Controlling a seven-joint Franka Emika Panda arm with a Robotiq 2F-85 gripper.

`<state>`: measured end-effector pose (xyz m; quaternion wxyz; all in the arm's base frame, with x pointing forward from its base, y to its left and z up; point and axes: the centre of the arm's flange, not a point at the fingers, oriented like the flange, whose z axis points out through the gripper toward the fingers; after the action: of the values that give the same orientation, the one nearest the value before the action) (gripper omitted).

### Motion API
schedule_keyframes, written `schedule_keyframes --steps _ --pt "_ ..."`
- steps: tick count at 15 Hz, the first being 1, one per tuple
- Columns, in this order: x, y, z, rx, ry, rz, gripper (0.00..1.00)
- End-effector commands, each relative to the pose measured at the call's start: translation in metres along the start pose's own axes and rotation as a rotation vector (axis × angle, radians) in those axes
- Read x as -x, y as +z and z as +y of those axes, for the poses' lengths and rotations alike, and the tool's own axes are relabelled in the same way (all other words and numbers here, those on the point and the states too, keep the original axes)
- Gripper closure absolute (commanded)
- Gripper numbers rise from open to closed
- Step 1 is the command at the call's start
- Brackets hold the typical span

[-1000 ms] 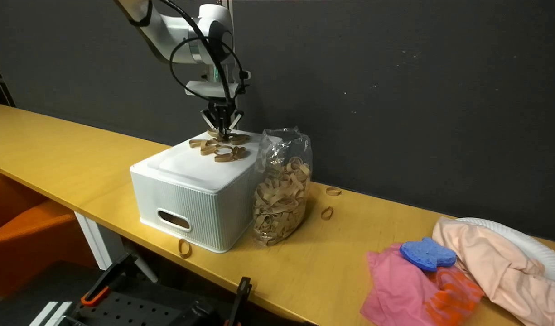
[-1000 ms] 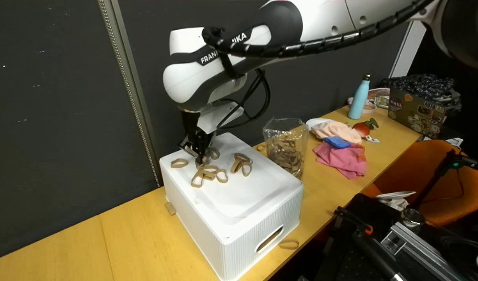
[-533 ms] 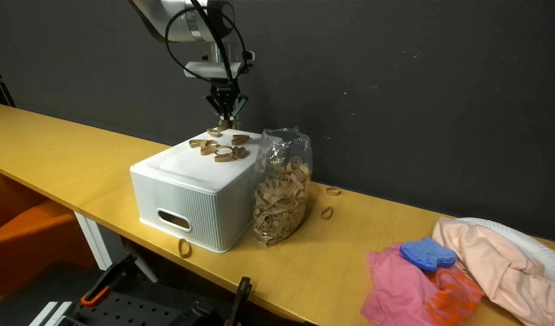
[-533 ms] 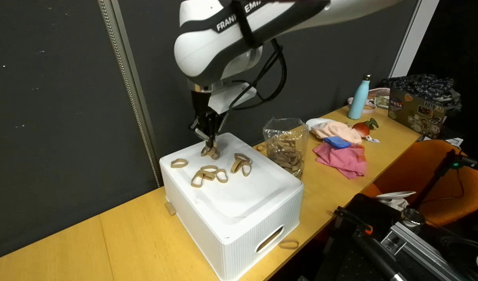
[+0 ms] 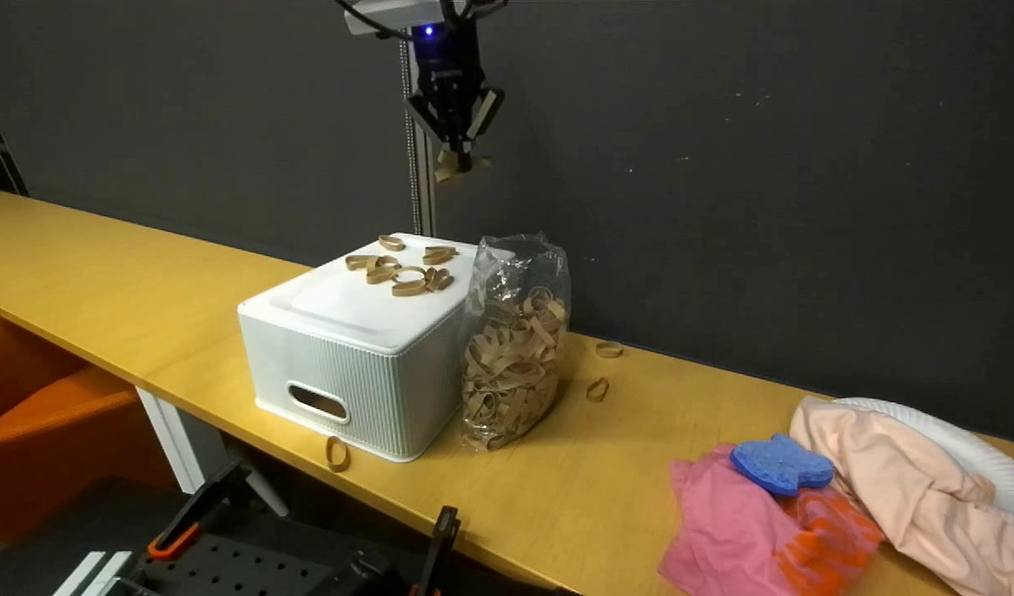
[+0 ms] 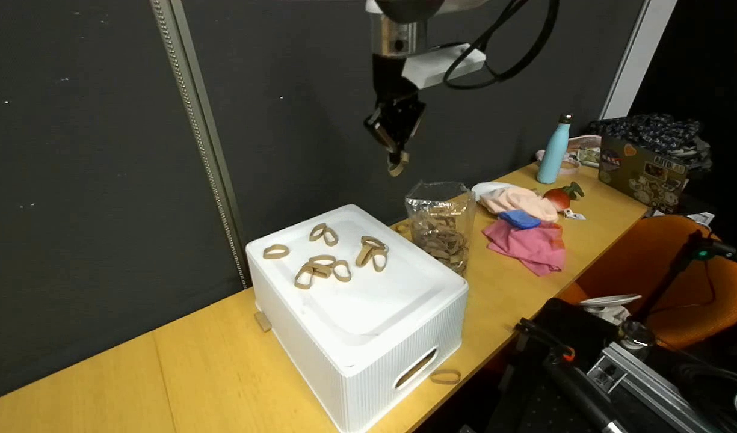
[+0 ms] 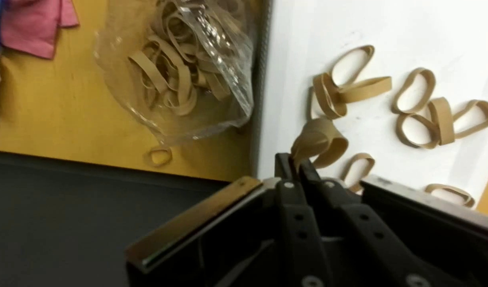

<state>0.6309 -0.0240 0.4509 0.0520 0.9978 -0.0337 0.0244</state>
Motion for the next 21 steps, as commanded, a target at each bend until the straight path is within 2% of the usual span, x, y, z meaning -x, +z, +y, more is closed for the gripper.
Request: schedule_keyframes --steps 1,5,8,12,16,21 --pt "0.062 0.008 0.039 0.023 0.097 -0.037 0.99" --pt "0.106 0.035 0.063 0.024 0.176 -0.093 0.99" --pt "0.118 0.054 0.083 0.04 0.225 -0.086 0.99" --pt "0.096 0.058 0.101 0.07 0.247 -0.018 0.99" --pt "0.069 0.044 0.102 0.082 0.238 0.05 0.99" --pt "0.036 0.06 0.098 0.069 0.22 0.07 0.99"
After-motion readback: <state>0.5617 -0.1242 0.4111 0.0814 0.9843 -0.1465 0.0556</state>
